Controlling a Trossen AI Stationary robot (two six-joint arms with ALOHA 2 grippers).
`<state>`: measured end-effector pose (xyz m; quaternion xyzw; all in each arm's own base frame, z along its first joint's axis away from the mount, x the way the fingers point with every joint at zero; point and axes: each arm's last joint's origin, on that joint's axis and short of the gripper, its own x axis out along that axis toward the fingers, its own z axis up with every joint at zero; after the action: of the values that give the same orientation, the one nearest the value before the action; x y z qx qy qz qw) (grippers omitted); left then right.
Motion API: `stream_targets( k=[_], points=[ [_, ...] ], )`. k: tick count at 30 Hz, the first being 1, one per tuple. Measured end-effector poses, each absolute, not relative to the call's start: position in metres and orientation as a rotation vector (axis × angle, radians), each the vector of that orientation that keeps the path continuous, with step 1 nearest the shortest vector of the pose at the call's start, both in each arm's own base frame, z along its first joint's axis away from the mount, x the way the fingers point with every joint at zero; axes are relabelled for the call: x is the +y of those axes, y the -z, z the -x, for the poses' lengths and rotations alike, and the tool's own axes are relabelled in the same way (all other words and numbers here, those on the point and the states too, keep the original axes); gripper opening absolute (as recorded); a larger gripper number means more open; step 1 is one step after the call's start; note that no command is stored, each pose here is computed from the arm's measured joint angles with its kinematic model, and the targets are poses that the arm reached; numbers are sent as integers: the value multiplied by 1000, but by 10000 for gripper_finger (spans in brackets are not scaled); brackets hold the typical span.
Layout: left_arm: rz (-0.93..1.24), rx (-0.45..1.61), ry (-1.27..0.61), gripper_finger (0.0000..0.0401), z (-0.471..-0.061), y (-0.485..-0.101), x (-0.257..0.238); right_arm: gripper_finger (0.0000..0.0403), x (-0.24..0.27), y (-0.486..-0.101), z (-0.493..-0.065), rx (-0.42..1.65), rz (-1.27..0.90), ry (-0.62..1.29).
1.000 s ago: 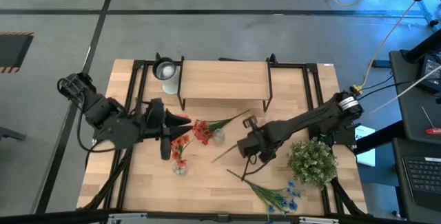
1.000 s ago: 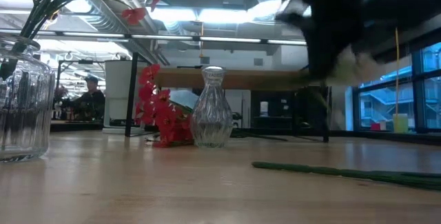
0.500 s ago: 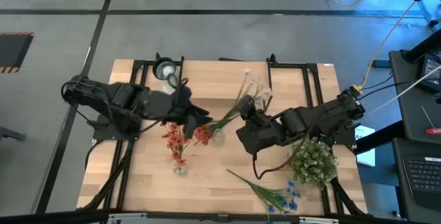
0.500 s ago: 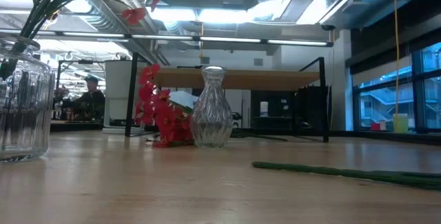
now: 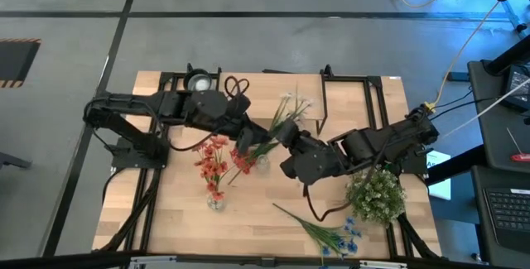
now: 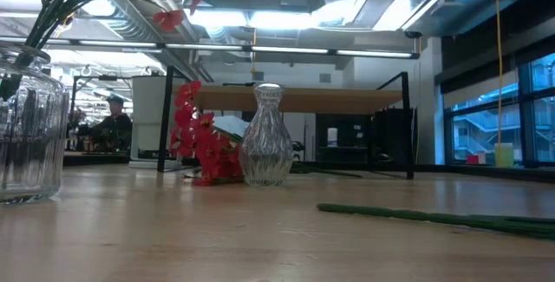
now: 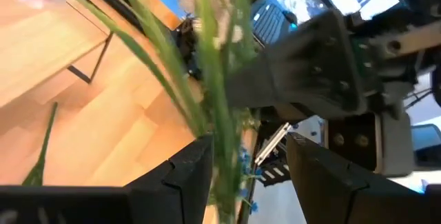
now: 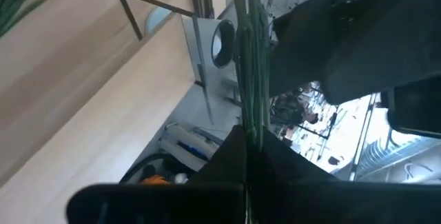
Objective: Pick and place flowers into a vace then onto a shelf
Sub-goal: Put the white flowers into the left transparent vase
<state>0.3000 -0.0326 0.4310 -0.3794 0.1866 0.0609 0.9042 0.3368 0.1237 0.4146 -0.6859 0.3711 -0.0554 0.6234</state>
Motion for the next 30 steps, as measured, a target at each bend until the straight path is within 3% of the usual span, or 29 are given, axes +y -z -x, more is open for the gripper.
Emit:
stream_targets(
  k=[18, 23, 30],
  points=[
    [799, 435, -4, 170, -317, -422, -24, 10, 131, -420, -337, 816, 1579, 206],
    [792, 425, 1, 132, -319, -422, -24, 14, 131, -420, -337, 814, 1574, 201],
    [761, 400, 20, 44, -320, -425, -24, 41, 130, -422, -336, 806, 1548, 215]
  ],
)
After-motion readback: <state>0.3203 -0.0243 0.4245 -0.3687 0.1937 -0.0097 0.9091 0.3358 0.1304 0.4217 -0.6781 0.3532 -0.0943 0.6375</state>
